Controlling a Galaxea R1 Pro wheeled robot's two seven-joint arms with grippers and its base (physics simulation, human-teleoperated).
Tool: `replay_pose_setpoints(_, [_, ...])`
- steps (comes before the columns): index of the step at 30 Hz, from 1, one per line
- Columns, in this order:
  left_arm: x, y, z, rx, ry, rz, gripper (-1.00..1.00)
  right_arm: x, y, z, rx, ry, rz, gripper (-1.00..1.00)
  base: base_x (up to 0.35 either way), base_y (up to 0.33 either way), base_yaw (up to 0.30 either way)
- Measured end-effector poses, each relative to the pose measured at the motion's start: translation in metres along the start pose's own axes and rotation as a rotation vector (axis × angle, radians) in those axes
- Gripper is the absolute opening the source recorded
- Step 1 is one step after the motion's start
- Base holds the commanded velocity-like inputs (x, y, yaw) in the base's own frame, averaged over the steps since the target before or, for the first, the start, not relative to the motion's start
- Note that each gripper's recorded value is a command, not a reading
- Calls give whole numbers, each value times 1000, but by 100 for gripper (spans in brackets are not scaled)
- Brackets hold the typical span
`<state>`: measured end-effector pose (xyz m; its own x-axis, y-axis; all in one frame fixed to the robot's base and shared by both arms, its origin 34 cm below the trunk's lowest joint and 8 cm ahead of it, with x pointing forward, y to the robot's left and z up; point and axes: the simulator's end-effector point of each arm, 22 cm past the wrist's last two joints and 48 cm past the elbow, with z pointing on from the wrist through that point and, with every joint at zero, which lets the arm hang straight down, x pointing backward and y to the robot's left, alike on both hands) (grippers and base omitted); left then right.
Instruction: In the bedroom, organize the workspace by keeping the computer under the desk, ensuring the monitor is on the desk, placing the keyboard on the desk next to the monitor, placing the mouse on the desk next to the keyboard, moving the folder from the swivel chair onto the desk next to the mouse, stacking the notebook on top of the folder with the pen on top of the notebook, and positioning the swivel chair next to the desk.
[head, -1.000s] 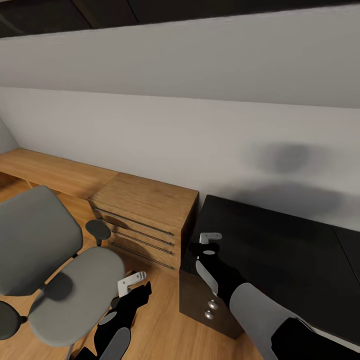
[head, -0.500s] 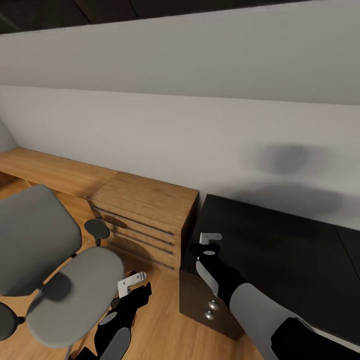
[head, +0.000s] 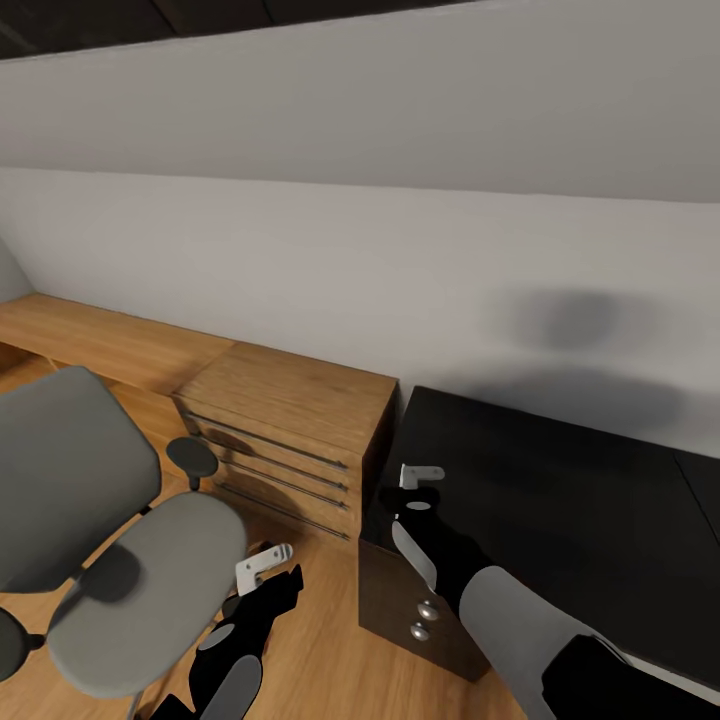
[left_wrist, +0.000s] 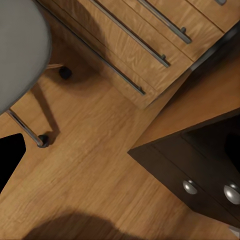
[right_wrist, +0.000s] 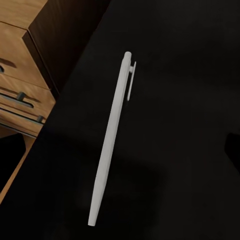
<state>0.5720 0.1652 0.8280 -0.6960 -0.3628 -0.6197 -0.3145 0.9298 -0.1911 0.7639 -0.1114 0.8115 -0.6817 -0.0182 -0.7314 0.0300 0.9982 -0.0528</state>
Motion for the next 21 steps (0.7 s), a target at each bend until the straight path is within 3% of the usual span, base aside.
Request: replay_pose_setpoints(21, [10,3,21,1,-3,2,100,13,1,19,2,-1,0,100,0,0,0])
